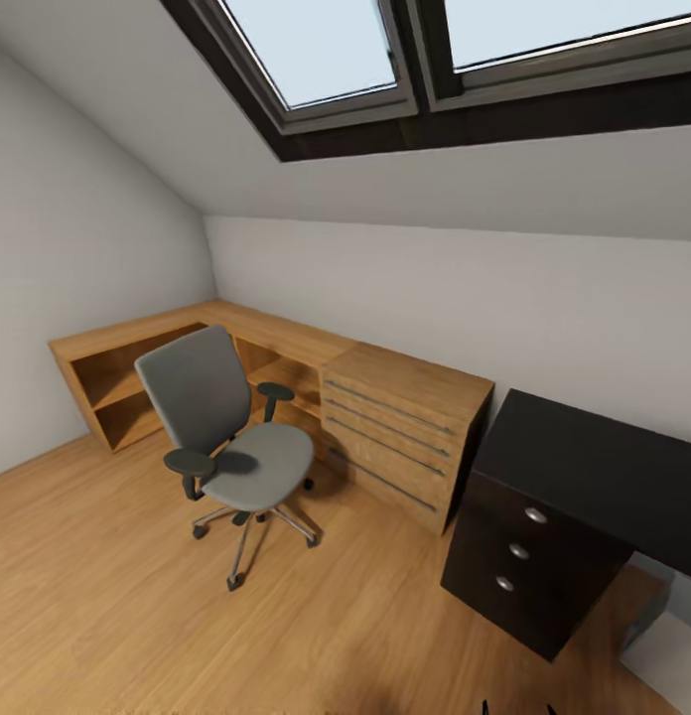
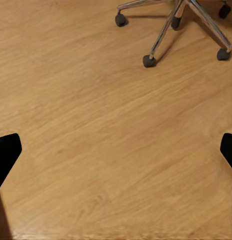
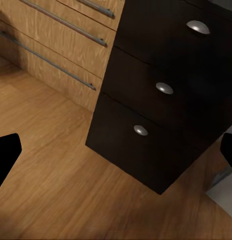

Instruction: In the bedroom, organize the workspace by keeping the computer under the desk, ensuring the monitor is on the desk, placing the keyboard on the desk next to the monitor, placing the mouse on the desk next to the keyboard, moving the folder from the swivel chair onto the desk next to the mouse, stacking the notebook on top of the folder with the pen on top of the notebook, and positioning the swivel chair next to the desk.

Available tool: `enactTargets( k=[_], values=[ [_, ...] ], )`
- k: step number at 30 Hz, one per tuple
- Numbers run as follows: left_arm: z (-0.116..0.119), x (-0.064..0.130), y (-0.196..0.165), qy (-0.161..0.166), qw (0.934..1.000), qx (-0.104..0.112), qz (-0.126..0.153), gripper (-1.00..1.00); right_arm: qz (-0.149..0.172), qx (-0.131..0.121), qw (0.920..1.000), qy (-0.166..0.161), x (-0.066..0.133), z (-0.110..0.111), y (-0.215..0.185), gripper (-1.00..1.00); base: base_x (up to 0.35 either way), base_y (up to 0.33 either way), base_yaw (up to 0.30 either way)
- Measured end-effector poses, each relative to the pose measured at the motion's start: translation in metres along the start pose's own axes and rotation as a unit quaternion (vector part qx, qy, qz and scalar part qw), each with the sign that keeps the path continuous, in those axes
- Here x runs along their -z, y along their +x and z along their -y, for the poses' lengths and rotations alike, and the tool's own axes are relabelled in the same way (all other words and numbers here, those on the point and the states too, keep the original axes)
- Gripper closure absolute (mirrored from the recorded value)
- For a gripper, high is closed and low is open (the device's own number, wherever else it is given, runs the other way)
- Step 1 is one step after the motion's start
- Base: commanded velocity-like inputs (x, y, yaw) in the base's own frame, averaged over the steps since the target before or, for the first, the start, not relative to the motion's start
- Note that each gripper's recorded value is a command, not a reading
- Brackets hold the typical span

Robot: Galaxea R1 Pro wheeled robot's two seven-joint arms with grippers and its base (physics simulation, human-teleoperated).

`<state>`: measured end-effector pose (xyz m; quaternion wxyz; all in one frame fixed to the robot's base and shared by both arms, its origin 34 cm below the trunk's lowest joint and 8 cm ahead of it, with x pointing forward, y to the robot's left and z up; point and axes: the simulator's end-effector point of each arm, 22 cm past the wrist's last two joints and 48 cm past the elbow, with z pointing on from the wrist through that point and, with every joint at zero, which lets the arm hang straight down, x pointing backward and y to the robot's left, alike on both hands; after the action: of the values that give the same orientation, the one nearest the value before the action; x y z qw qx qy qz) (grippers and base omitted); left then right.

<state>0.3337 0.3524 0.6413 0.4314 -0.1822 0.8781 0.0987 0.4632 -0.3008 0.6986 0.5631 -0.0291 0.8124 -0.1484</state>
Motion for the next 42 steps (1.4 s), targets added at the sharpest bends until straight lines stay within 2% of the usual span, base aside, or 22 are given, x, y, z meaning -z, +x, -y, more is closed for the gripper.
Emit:
enactTargets(
  k=[4, 10, 16, 23, 24, 32, 42],
  values=[
    [0.011, 0.006, 0.020, 0.009, 0.9994, 0.003, -0.033, -1.00, -0.001, 0.001, 1.0000, -0.001, 0.000, 0.000, 0.001, -1.00, 0.000, 0.000, 0.228],
    [0.013, 0.011, 0.031, 0.010, 0.9988, 0.003, -0.047, -1.00, -0.001, -0.009, 1.0000, 0.000, 0.003, -0.011, -0.001, -1.00, 0.000, 0.000, 0.262],
    [0.012, 0.016, 0.042, 0.009, 0.9981, 0.003, -0.060, -1.00, 0.000, -0.012, 0.9998, 0.015, 0.003, -0.007, -0.002, -1.00, 0.001, 0.000, 0.280],
    [0.011, 0.018, 0.044, 0.009, 0.9980, 0.002, -0.063, -1.00, 0.000, -0.014, 0.9994, 0.031, 0.004, -0.001, -0.003, -1.00, 0.152, 0.079, 0.287],
    [0.012, 0.018, 0.045, 0.011, 0.9979, 0.000, -0.064, -1.00, -0.001, -0.016, 0.9989, 0.044, 0.004, 0.004, -0.002, -1.00, 0.138, 0.027, 0.288],
    [0.017, 0.018, 0.046, 0.019, 0.9976, -0.008, -0.066, -1.00, 0.003, -0.026, 0.9969, 0.074, 0.003, 0.015, -0.006, -1.00, 0.052, 0.010, 0.281],
    [0.023, 0.018, 0.046, 0.034, 0.9970, -0.022, -0.066, -1.00, 0.008, -0.031, 0.9958, 0.086, 0.002, 0.018, -0.010, -1.00, 0.002, 0.000, 0.239]
  ],
)
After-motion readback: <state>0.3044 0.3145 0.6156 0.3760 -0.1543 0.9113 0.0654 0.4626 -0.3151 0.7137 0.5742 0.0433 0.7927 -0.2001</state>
